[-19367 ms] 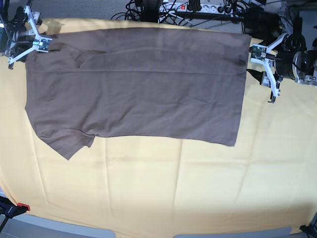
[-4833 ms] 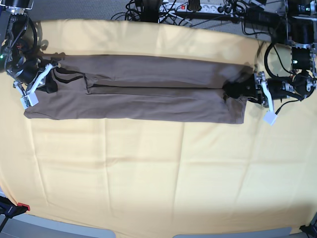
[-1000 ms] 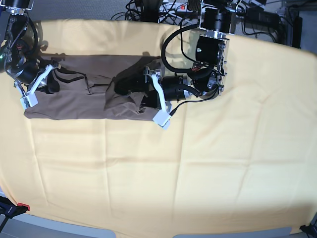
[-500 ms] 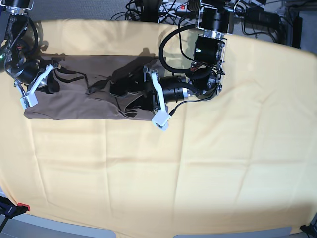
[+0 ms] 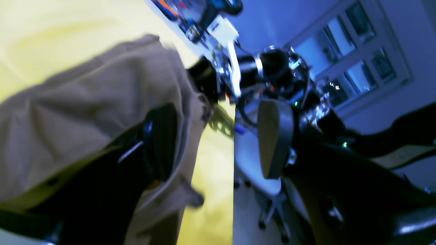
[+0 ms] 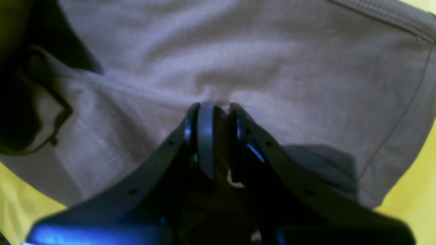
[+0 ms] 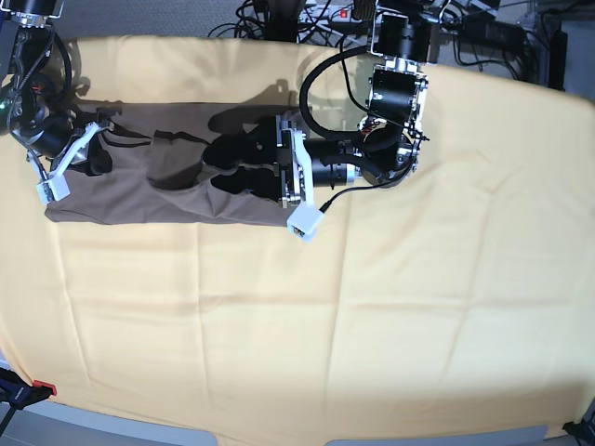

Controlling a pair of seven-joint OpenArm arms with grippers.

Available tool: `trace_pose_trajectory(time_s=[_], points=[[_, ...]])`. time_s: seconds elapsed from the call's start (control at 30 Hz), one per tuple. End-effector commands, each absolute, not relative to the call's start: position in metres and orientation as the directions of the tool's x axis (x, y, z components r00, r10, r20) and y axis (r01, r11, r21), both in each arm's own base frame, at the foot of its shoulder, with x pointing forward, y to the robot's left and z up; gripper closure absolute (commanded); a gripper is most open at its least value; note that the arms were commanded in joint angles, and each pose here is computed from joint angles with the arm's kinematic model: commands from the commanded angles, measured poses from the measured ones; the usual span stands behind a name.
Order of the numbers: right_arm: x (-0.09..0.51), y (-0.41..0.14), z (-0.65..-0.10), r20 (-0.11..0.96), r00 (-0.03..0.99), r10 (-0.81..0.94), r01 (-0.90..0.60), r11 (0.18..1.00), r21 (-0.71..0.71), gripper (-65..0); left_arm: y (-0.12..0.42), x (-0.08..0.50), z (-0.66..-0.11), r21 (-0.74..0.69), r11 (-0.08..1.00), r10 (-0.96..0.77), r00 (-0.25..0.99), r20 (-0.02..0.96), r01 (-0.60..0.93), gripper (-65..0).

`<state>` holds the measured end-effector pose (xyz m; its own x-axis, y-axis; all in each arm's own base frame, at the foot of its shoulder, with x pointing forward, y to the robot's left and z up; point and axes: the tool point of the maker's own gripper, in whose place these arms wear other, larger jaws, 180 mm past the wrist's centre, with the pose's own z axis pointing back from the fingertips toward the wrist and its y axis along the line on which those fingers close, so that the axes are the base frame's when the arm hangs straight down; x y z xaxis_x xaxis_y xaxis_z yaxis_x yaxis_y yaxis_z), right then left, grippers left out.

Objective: Fold the T-shirt properly
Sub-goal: 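Lift the strip end with the left gripper and fold it toward the right gripper, then press the folded end down with the left gripper and release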

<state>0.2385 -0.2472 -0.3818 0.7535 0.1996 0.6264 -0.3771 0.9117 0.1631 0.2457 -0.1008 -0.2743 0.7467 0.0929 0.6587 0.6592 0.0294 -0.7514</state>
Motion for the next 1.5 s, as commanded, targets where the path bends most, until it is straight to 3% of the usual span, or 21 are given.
trace_pose_trajectory(time_s=[0.0,0.17,0.3,0.37,0.43,0.47,0.67,0.9,1.03,1.1,1.3,1.47], points=[[0.242,-0.253,-0.377,0.629,0.747,0.217,-0.383,0.913,0.139,-11.4,-0.103,0.252,-0.261,-0.725,0.016,0.120,0.719,0.685,0.688,-39.0],[0.243,-0.252,-0.375,0.634,0.743,0.213,-0.383,0.913,0.142,-11.4,-0.102,0.256,-0.273,-0.712,0.081,0.089,0.706,0.702,0.698,-39.0],[0.242,-0.253,-0.376,0.631,0.745,0.215,-0.383,0.913,0.142,-11.4,-0.086,0.272,-0.248,-0.719,0.046,0.230,0.694,0.683,0.693,-38.0],[0.241,-0.253,-0.377,0.621,0.753,0.220,-0.383,0.913,0.141,-11.4,-0.069,0.288,-0.238,-0.713,0.077,0.319,0.660,0.680,0.697,-26.9],[0.240,-0.253,-0.378,0.615,0.757,0.222,-0.383,0.913,0.141,-11.4,-0.049,0.303,-0.233,-0.708,0.122,0.381,0.626,0.681,0.696,-6.5],[0.239,-0.253,-0.379,0.614,0.758,0.222,-0.383,0.913,0.143,-11.4,-0.041,0.309,-0.234,-0.705,0.152,0.392,0.613,0.686,0.693,0.0],[0.239,-0.253,-0.378,0.615,0.757,0.221,-0.383,0.913,0.143,-11.4,-0.018,0.324,-0.275,-0.658,0.384,0.283,0.595,0.752,0.648,0.0],[0.239,-0.253,-0.378,0.615,0.757,0.222,-0.383,0.913,0.142,-11.3,-0.042,0.315,-0.321,-0.579,0.518,0.086,0.635,0.767,0.629,0.0],[0.239,-0.253,-0.378,0.615,0.757,0.221,-0.383,0.913,0.143,-11.3,-0.075,0.294,-0.323,-0.567,0.444,-0.015,0.639,0.769,0.693,0.0],[0.239,-0.253,-0.378,0.615,0.757,0.221,-0.383,0.913,0.143,-11.4,-0.096,0.274,-0.314,-0.562,0.335,-0.060,0.612,0.789,0.757,0.0],[0.239,-0.253,-0.379,0.614,0.757,0.222,-0.383,0.913,0.142,-11.3,-0.133,0.217,-0.290,-0.667,0.045,-0.127,0.667,0.734,0.743,0.0],[0.239,-0.253,-0.378,0.616,0.756,0.221,-0.383,0.913,0.143,-11.4,-0.137,0.206,-0.288,-0.674,0.001,-0.159,0.665,0.730,0.739,0.0]])
